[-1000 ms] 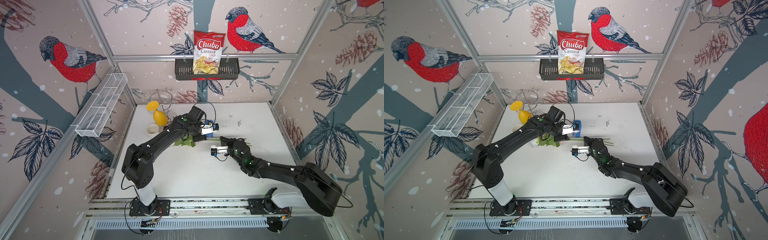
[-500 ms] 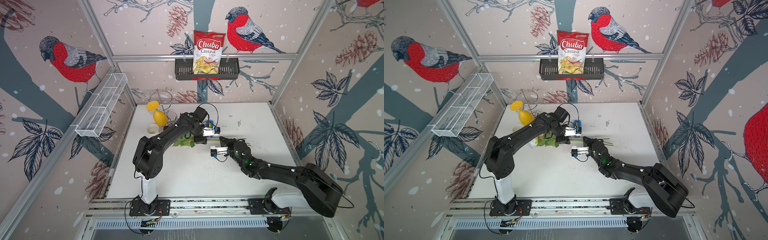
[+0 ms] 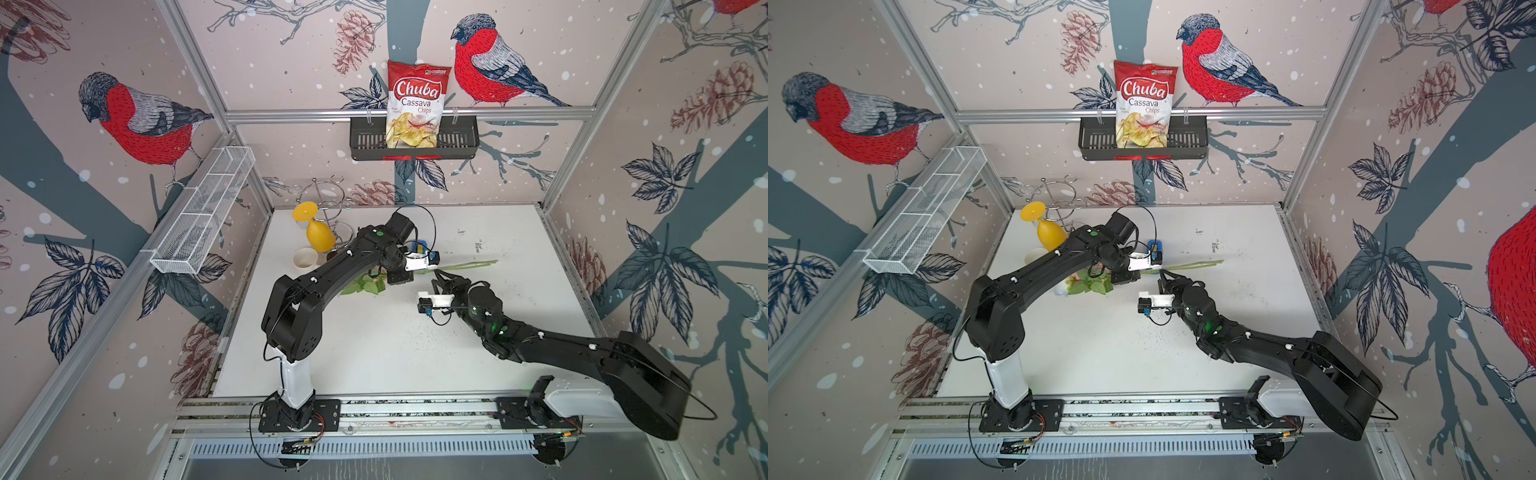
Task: Wrap bouquets with tape
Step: Wrap the tape around the bouquet.
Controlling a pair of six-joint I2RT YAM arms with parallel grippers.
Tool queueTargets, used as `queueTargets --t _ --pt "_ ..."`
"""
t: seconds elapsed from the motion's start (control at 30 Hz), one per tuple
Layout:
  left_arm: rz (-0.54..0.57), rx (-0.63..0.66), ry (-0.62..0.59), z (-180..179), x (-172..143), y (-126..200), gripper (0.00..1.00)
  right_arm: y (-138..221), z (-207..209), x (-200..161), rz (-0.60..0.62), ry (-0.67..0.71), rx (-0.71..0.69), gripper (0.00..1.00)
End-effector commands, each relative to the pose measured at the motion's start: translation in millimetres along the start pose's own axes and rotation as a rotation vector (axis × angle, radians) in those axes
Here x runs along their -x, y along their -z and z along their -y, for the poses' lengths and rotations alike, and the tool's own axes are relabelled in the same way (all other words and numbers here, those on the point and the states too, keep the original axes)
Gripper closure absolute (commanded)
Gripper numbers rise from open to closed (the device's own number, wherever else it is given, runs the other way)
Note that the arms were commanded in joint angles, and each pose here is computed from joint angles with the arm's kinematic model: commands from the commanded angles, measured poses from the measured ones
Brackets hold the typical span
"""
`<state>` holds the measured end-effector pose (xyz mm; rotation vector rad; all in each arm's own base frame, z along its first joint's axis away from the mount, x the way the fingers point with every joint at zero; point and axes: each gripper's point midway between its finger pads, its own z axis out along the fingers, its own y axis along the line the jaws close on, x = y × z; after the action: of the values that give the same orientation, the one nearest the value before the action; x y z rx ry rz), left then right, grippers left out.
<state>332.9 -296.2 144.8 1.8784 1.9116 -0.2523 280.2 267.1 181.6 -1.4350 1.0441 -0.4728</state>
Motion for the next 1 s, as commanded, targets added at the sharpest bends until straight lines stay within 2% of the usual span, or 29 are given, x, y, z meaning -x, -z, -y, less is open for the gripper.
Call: queueTargets --t 0.0,0.13,0.27,0.37,0.43,0.5,0.6,0.8,0.9,0.97 --pt "0.021 0.097 0.043 -12.8 0.7 2.2 1.0 13.9 9.4 2.4 0.004 -0.128 -0.047 0.49" --pt "0.04 0.146 0.029 -7.2 0.7 4.6 1.0 38.0 20.6 8.4 0.005 -0.254 -0.071 0.42" --pt "0.015 0.206 -0.004 -2.8 -2.8 1.7 1.0 67.2 39.0 24.6 0.081 -0.403 -0.097 0.39" --pt "-0.014 0.26 -0.033 -2.3 -7.1 -3.3 1.0 92.6 70.7 31.0 0.159 -0.59 -0.165 0.34" --pt "-0.027 0.3 -0.046 -3.8 -8.9 -6.5 1.0 108.9 91.9 29.3 0.204 -0.729 -0.216 0.28" --pt "-0.042 0.371 -0.061 -8.9 -8.2 -7.2 1.0 123.6 115.3 19.0 0.226 -0.875 -0.299 0.21" --pt "-0.035 0.458 -0.107 -10.0 -2.9 -7.1 1.0 137.2 144.9 -1.4 0.225 -1.082 -0.391 0.16" --pt "-0.042 0.636 -0.189 -11.4 -1.9 -9.2 1.0 120.5 170.6 -49.9 0.133 -1.473 -0.387 0.1" --pt "-0.095 0.776 -0.245 -15.4 -12.5 -13.3 1.0 95.1 163.0 -71.5 0.051 -1.619 -0.296 0.12" --pt "-0.114 0.852 -0.283 -16.1 -16.7 -16.1 1.0 75.5 151.8 -85.0 -0.021 -1.709 -0.223 0.18"
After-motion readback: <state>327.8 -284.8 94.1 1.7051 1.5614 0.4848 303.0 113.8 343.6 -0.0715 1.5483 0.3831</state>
